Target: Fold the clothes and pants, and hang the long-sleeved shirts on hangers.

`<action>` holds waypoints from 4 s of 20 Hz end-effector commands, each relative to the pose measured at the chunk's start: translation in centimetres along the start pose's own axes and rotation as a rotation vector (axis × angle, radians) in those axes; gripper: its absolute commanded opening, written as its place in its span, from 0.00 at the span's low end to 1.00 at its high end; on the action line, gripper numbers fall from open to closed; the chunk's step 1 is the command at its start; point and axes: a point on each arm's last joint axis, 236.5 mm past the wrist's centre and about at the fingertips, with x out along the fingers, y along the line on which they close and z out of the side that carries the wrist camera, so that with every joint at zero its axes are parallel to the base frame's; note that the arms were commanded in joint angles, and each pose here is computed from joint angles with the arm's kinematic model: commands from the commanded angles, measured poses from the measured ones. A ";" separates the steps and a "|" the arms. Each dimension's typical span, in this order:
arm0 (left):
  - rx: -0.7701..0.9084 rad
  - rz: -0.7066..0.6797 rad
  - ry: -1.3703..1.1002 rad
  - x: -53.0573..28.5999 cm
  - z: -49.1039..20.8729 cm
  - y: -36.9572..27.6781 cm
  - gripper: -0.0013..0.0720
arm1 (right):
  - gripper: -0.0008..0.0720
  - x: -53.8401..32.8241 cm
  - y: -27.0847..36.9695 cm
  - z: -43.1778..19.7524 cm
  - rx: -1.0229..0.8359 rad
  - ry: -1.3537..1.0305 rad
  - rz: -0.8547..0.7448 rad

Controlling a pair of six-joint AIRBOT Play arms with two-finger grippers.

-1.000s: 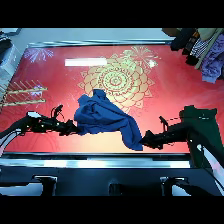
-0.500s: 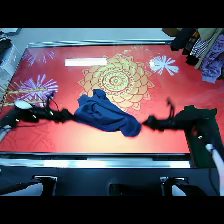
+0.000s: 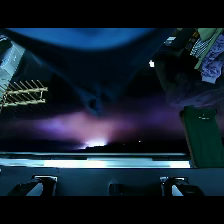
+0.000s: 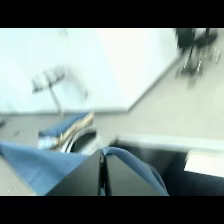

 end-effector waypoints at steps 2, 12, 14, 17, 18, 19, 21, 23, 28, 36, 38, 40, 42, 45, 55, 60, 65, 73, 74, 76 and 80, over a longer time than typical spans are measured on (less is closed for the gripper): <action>0.017 0.303 -0.311 -11.6 7.6 0.2 0.03 | 0.05 -6.7 6.5 8.4 -0.122 -0.293 -0.026; -0.226 0.383 0.353 4.2 -11.3 12.8 0.04 | 0.05 5.8 -19.2 -6.9 0.243 0.170 -0.447; -0.293 0.391 0.535 9.4 -19.2 16.6 0.04 | 0.05 9.3 -26.1 -14.1 0.339 0.319 -0.498; -0.379 0.416 0.701 15.7 -29.7 21.5 0.04 | 0.05 14.6 -35.2 -24.2 0.494 0.412 -0.505; -0.397 0.424 0.733 17.5 -32.9 22.9 0.04 | 0.05 16.4 -37.6 -27.1 0.544 0.398 -0.491; -0.412 0.432 0.757 18.8 -35.5 24.0 0.03 | 0.05 17.7 -39.7 -29.4 0.564 0.377 -0.493; -0.435 0.442 0.811 20.6 -40.5 25.3 0.04 | 0.05 20.0 -42.9 -34.0 0.589 0.338 -0.525; -0.451 0.444 0.861 21.6 -44.3 25.8 0.04 | 0.05 21.8 -44.0 -37.9 0.598 0.323 -0.545; -0.459 0.442 0.903 22.2 -47.4 25.8 0.04 | 0.62 22.3 -41.8 -42.3 0.655 0.444 -0.519; -0.508 0.447 1.045 18.8 -48.3 25.4 0.04 | 0.61 4.5 -37.1 -35.3 0.517 0.964 -0.365; -0.518 0.446 1.081 18.0 -48.6 25.1 0.04 | 0.62 -0.5 -34.9 -38.0 0.650 1.102 -0.356; -0.524 0.443 1.107 17.5 -48.9 24.8 0.04 | 0.62 -4.3 -32.1 -42.2 0.774 1.177 -0.373; -0.526 0.438 1.125 17.3 -49.0 24.5 0.04 | 0.62 -7.7 -29.1 -47.1 0.898 1.186 -0.428; -0.534 0.431 1.133 17.2 -49.1 24.2 0.04 | 0.70 -12.8 -23.3 -53.6 1.040 1.186 -0.504; -0.551 0.419 1.130 17.4 -49.1 23.8 0.04 | 0.70 -14.2 -19.9 -60.0 1.032 1.073 -0.700; -0.566 0.430 1.126 17.4 -49.1 23.8 0.04 | 0.67 -13.7 -22.2 -59.9 1.017 0.983 -0.797; -0.566 0.430 1.126 17.4 -49.1 23.8 0.04 | 0.53 -12.3 -24.2 -59.4 1.038 0.860 -0.843; -0.566 0.430 1.127 17.4 -49.1 23.8 0.04 | 0.05 -7.8 -25.6 -58.4 0.972 0.809 -0.807; -0.568 0.429 1.137 17.2 -49.1 23.7 0.04 | 0.05 -5.8 -27.3 -55.5 0.923 0.745 -0.789; -0.576 0.424 1.176 16.5 -49.4 23.2 0.04 | 0.05 -2.7 -32.9 -48.4 0.831 0.593 -0.808; -0.588 0.402 1.279 14.7 -50.1 21.5 0.04 | 0.05 3.5 -43.2 -40.9 0.786 0.468 -0.818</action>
